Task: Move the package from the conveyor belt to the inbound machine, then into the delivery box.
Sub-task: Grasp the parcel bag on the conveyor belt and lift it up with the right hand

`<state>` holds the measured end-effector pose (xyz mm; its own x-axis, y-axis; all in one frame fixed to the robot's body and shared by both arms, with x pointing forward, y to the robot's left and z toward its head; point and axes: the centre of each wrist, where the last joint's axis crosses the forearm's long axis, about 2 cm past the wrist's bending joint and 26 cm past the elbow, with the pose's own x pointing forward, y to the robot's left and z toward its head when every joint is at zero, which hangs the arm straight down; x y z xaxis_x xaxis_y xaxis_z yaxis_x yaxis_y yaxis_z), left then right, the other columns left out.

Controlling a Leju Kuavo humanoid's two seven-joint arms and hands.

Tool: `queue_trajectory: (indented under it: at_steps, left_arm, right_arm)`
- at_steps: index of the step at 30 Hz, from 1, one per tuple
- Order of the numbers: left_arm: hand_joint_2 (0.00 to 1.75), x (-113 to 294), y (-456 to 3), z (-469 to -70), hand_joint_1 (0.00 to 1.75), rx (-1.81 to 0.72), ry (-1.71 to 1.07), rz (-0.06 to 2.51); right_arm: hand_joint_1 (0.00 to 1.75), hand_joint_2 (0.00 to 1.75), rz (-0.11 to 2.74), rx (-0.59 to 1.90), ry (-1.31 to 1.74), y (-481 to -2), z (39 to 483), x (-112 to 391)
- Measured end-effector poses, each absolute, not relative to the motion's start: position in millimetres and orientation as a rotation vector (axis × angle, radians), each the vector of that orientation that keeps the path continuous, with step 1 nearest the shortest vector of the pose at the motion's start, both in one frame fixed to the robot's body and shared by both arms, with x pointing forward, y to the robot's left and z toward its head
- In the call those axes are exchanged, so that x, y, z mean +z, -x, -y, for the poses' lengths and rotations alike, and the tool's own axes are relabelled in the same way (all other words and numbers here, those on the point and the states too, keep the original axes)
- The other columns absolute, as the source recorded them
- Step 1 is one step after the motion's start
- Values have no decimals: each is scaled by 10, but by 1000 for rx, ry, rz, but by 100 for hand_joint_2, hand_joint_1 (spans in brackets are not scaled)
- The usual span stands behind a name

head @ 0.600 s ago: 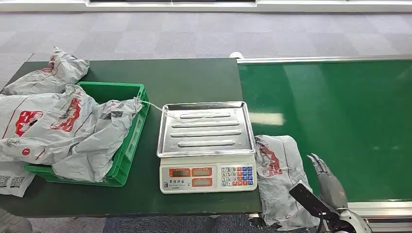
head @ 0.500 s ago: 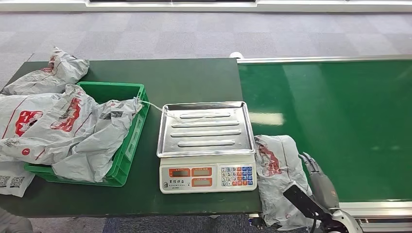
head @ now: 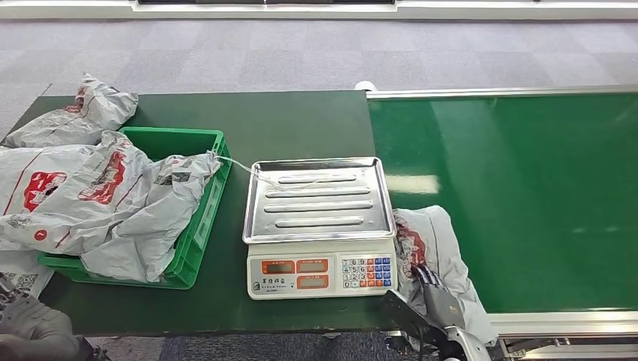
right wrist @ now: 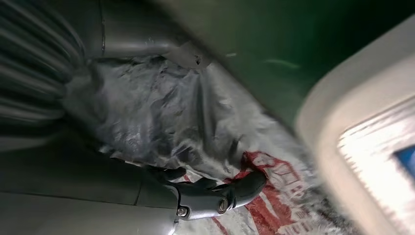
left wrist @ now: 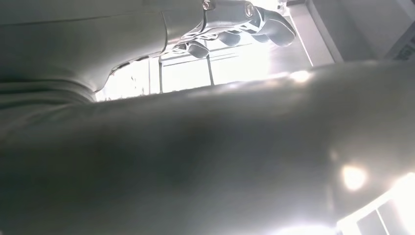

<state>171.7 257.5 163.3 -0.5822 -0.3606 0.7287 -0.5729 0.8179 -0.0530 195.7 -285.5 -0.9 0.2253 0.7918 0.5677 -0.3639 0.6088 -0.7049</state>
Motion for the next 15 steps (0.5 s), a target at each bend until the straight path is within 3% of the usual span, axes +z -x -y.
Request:
queue_trajectory:
  at_steps: [11,13,15]
  left_arm:
    - [0,1680,-1811,-2453,0,349,-644,2227]
    - [0,1699,-1815,-2439,0,353,-641,2229]
    - [0,1726,-1820,-2429,0,364,-638,2233]
  right_arm:
    - [0,175,863,951,535,-2169,2348,-273]
    - [0,87,863,947,538,-2186,2319,-266]
    - [0,87,865,944,543,-2217,2293,-248]
